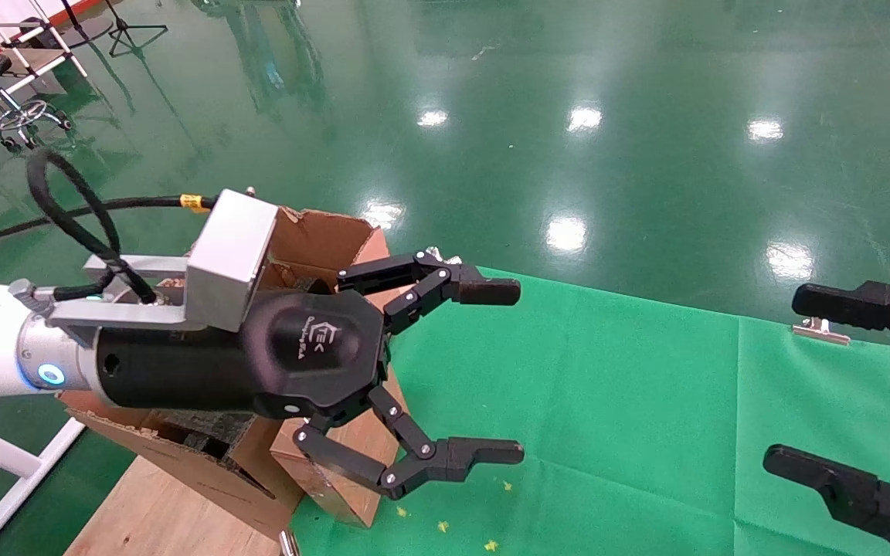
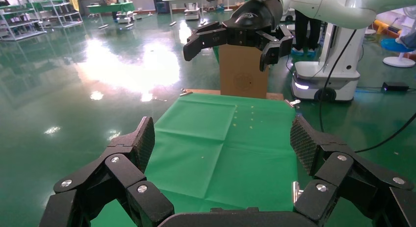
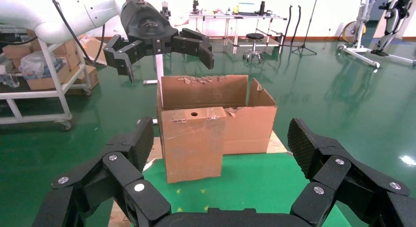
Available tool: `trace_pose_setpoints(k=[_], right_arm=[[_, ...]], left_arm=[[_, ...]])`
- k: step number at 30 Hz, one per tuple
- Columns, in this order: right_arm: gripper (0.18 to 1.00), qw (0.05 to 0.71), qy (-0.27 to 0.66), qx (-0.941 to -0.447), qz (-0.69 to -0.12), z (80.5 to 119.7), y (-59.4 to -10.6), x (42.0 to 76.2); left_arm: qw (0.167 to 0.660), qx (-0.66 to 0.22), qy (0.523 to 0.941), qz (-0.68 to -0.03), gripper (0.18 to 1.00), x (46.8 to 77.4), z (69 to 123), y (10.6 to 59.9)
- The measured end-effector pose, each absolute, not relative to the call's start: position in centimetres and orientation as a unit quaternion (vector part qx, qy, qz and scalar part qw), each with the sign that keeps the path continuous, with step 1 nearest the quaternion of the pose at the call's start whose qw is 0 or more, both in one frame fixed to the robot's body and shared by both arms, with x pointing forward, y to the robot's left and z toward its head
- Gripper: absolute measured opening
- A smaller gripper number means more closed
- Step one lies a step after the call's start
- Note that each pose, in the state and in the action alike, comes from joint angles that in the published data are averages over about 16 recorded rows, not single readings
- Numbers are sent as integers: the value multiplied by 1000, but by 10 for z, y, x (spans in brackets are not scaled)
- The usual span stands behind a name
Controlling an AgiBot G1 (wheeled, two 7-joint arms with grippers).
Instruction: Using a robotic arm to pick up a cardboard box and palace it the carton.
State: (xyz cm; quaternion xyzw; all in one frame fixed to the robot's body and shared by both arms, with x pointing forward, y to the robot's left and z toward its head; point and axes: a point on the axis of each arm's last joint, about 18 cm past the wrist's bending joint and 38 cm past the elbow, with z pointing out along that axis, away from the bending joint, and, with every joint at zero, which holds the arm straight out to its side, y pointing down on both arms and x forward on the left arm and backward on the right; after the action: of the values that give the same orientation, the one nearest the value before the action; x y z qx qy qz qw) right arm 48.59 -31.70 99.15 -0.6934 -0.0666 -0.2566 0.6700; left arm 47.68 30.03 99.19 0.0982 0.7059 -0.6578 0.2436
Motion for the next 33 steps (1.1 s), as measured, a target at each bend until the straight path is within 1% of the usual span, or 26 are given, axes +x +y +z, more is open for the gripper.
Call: trace_pose_setpoints(k=[19, 25, 33], right_arm=[[1001, 670, -67, -693, -257, 991, -317, 486], [1000, 670, -67, -693, -257, 991, -317, 486], [973, 670, -66, -693, -257, 991, -317, 486]], left_arm=[[248, 90, 711, -652, 1000, 480, 990, 303], [268, 65, 732, -623, 1000, 491, 986, 309], [304, 31, 762, -571, 1000, 508, 982, 320]])
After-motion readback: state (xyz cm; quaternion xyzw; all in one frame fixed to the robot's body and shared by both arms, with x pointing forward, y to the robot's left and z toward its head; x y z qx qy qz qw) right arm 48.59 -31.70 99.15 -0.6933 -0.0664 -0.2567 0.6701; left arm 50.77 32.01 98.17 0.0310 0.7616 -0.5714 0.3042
